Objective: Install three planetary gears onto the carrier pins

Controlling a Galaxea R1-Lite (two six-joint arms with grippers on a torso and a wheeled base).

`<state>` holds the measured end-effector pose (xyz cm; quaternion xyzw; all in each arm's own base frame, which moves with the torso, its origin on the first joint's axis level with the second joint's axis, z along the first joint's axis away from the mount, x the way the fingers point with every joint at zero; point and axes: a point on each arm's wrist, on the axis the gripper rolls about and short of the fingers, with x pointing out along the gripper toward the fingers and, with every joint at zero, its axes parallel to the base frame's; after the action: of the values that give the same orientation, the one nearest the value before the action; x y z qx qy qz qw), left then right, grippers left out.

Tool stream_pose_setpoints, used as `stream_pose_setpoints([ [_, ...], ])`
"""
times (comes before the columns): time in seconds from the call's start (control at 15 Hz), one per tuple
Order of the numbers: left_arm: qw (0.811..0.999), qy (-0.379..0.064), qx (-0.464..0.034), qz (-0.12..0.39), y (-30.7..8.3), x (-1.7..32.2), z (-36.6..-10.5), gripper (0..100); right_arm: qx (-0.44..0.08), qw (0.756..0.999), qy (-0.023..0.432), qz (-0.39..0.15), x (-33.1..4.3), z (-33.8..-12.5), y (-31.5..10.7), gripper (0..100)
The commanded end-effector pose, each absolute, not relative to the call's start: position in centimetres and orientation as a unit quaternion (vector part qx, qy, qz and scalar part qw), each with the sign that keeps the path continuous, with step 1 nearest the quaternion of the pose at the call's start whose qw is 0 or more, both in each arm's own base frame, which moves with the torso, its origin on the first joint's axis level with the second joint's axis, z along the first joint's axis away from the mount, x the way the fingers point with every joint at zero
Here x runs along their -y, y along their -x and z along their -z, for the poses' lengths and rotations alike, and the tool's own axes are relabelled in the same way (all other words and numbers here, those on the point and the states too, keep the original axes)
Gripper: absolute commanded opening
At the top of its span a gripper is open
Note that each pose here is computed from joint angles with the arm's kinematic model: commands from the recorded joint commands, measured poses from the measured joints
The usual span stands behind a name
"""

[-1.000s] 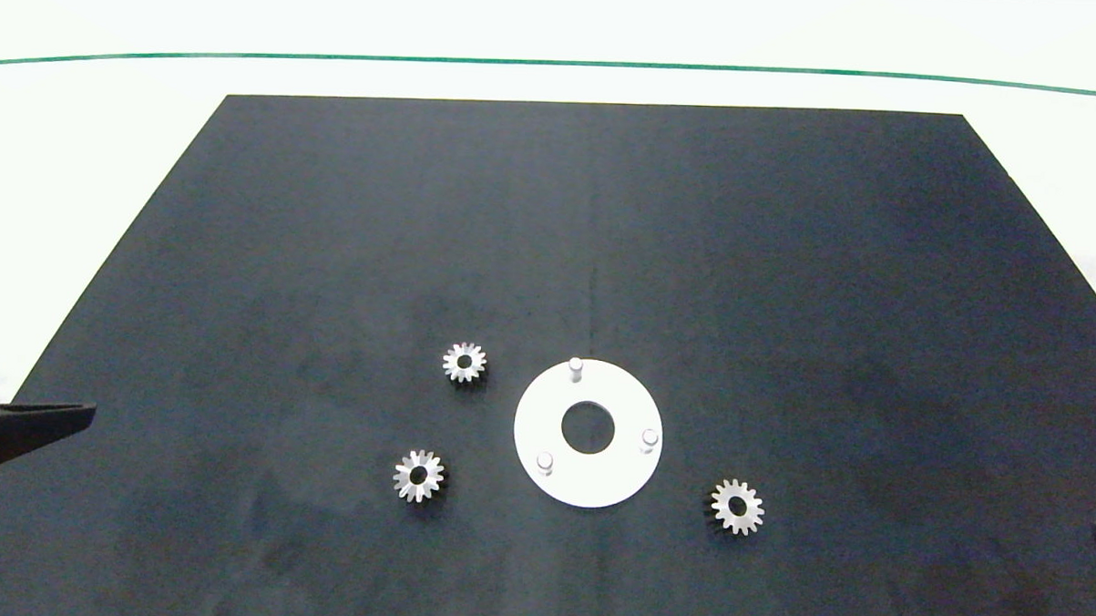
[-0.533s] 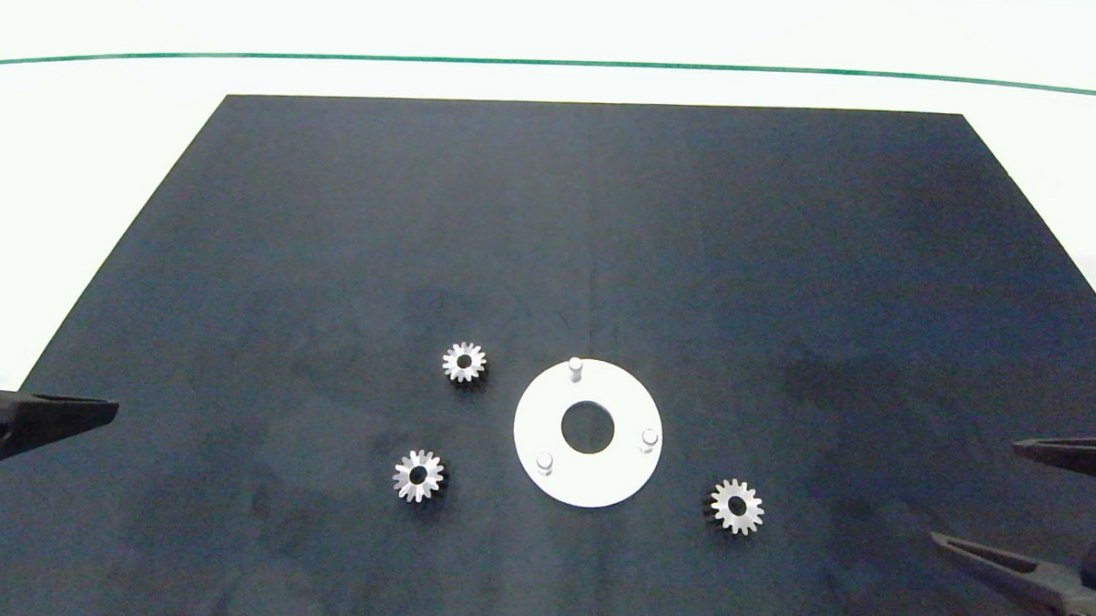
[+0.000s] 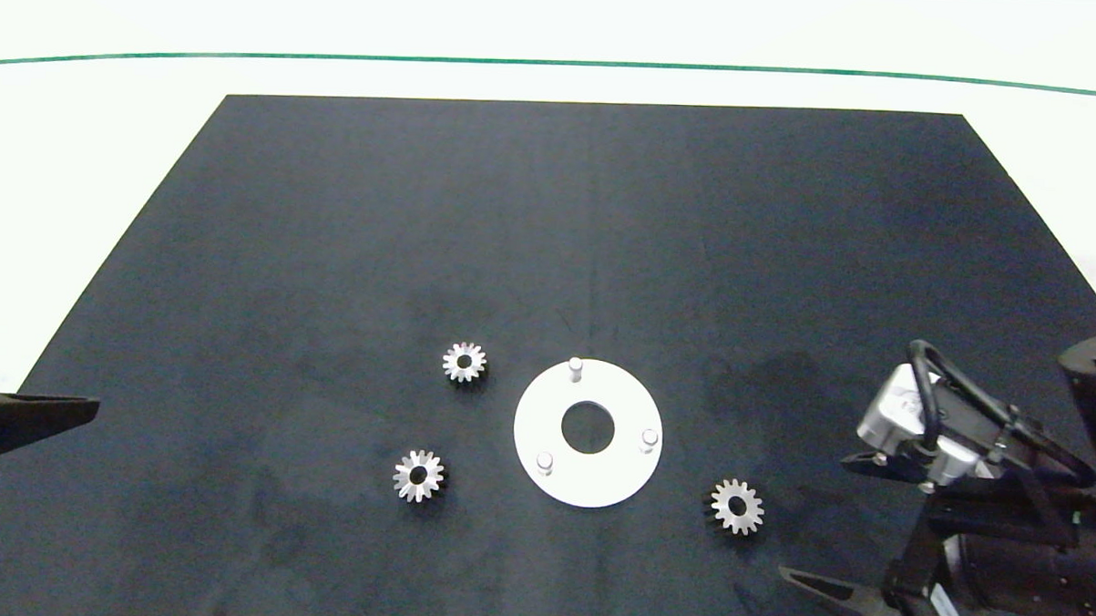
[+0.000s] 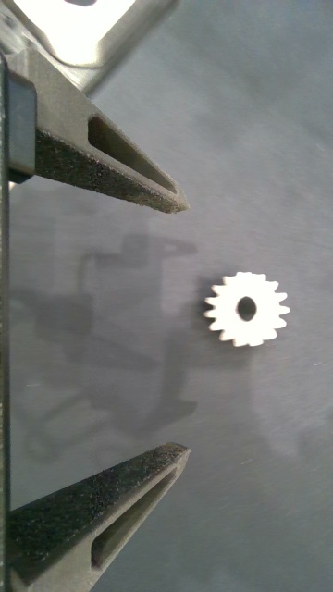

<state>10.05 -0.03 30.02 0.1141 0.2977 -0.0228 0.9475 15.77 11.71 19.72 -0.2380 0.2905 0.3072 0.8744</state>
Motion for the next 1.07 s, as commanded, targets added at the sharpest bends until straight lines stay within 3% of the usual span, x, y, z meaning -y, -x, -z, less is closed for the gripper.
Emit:
stream_pose_setpoints([
  [0.07, 0.949, -0.115, -0.294, 0.023, -8.9, 0.0, -30.2, 100, -0.319, 0.859, 0.261, -0.305, -14.0, -17.7, -17.8, 100],
  [0.6, 0.948, -0.118, -0.295, 0.025, -8.7, 0.1, -30.2, 100, -0.325, 0.857, 0.281, -0.286, -15.4, -17.2, -18.9, 100],
  [1.07, 0.949, -0.118, -0.292, 0.025, -8.5, 0.1, -30.2, 100, -0.335, 0.853, 0.287, -0.279, -15.8, -16.6, -19.5, 87],
])
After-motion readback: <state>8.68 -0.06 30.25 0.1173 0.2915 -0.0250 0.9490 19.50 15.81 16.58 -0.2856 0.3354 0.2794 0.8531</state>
